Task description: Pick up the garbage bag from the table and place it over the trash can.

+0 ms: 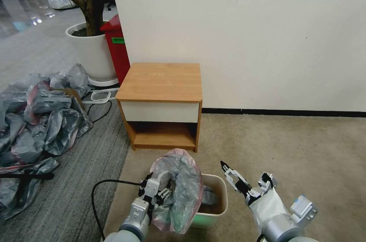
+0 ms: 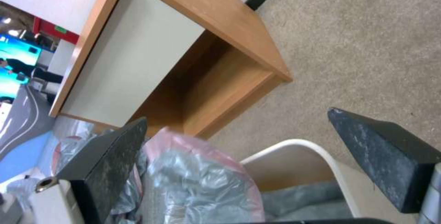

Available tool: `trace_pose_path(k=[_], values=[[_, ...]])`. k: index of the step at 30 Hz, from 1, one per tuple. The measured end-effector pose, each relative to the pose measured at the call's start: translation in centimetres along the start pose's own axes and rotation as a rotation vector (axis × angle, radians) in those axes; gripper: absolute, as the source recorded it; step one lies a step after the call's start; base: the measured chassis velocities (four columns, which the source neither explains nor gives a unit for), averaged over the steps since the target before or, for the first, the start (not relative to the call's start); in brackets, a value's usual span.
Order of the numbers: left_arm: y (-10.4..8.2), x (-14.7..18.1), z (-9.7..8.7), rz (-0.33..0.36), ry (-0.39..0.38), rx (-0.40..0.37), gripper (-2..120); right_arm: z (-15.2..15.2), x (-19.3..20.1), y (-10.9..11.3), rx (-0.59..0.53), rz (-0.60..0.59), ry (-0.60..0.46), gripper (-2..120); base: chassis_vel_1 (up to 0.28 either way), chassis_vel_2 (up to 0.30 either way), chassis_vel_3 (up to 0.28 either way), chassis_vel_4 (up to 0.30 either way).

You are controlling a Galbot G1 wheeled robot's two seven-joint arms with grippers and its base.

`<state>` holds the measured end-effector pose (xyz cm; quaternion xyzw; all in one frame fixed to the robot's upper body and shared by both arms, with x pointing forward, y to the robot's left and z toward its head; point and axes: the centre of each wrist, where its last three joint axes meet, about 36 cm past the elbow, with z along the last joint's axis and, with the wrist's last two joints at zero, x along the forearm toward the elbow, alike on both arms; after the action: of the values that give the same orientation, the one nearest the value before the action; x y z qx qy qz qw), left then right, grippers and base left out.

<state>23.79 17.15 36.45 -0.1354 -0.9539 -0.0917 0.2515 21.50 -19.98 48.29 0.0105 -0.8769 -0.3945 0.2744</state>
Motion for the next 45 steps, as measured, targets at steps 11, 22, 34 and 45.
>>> trace_pose_path(k=[11, 22, 34, 45], values=[[-1.0, -0.4, 0.1, -0.031, 0.02, 0.046, 41, -0.3, 0.0, -0.5, 0.01, 0.011, -0.008, 100, 0.0, 0.0, 0.0, 0.0], [-0.2, -0.4, 0.3, -0.048, -0.109, 0.129, 11, 0.6, -0.7, -0.7, 0.18, -0.089, -0.017, 100, 0.0, 0.0, 0.0, 0.0], [2.1, 0.1, -1.6, -0.026, -0.293, 0.171, 9, 2.1, -4.3, 0.8, 0.363, -0.366, 0.08, 100, 0.0, 0.0, 0.0, 0.0], [3.3, 0.7, -2.6, -0.007, -0.395, 0.153, 9, 1.4, -7.2, 3.8, 0.307, -0.262, 0.137, 100, 0.0, 0.0, 0.0, 0.0]])
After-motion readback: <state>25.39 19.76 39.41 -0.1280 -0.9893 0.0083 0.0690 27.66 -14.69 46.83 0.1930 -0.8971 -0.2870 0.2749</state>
